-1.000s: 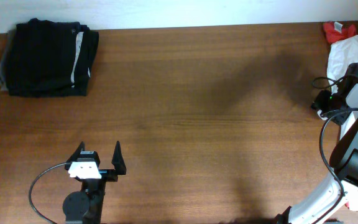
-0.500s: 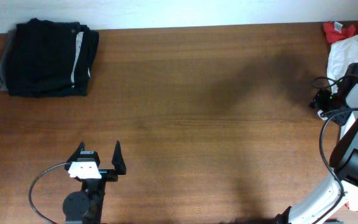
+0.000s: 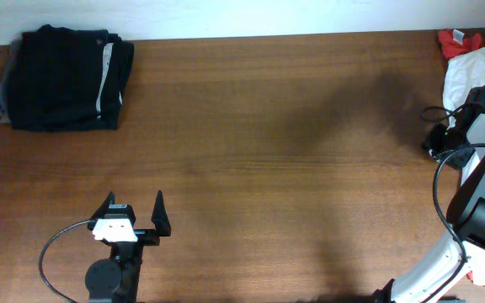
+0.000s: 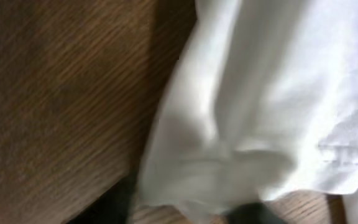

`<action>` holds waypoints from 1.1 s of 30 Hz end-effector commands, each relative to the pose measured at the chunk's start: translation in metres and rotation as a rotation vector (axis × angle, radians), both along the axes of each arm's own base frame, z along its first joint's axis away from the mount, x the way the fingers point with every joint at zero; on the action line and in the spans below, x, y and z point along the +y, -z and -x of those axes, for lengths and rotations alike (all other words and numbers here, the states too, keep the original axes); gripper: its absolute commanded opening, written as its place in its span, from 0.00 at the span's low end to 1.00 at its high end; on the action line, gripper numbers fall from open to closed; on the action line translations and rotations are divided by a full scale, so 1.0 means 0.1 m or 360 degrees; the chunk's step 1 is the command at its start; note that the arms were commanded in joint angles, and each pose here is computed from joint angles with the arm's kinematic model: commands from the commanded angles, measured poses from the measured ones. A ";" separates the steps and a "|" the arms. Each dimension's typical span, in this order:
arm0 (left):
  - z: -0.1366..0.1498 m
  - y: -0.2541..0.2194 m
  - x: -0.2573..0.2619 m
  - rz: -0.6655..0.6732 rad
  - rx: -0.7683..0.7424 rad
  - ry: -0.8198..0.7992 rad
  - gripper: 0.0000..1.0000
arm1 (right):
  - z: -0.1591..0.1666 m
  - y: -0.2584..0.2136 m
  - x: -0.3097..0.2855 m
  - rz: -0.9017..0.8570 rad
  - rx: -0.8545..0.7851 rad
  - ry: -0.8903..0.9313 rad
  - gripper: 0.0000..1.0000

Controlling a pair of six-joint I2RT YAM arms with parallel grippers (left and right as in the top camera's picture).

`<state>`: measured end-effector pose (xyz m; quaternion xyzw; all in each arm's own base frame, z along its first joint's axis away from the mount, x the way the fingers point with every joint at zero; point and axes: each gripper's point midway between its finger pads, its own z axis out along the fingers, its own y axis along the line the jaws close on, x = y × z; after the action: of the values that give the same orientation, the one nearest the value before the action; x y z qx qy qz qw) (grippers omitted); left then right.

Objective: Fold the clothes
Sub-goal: 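Drag the white T-shirt with the right gripper to the table center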

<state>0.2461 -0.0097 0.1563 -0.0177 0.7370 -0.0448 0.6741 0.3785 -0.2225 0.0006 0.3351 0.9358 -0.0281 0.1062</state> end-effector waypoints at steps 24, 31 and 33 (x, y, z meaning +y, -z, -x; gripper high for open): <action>0.00 0.03 0.00 -0.0027 0.0006 -0.0003 0.99 | -0.55 -3.55 1.41 -0.0175 -0.1307 -0.0587 0.04; 0.00 0.03 0.00 -0.0026 0.0006 -0.0003 0.99 | -0.34 -4.38 3.15 -0.0408 -0.1626 -0.1130 0.04; 0.00 0.03 0.00 -0.0027 0.0006 -0.0003 0.99 | -0.31 -4.35 3.76 -0.0563 -0.1615 -0.1285 0.04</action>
<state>0.2461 -0.0097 0.1563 -0.0177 0.7370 -0.0448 0.6741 0.4186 0.0766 0.4356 -0.0091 0.8191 0.2599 0.5113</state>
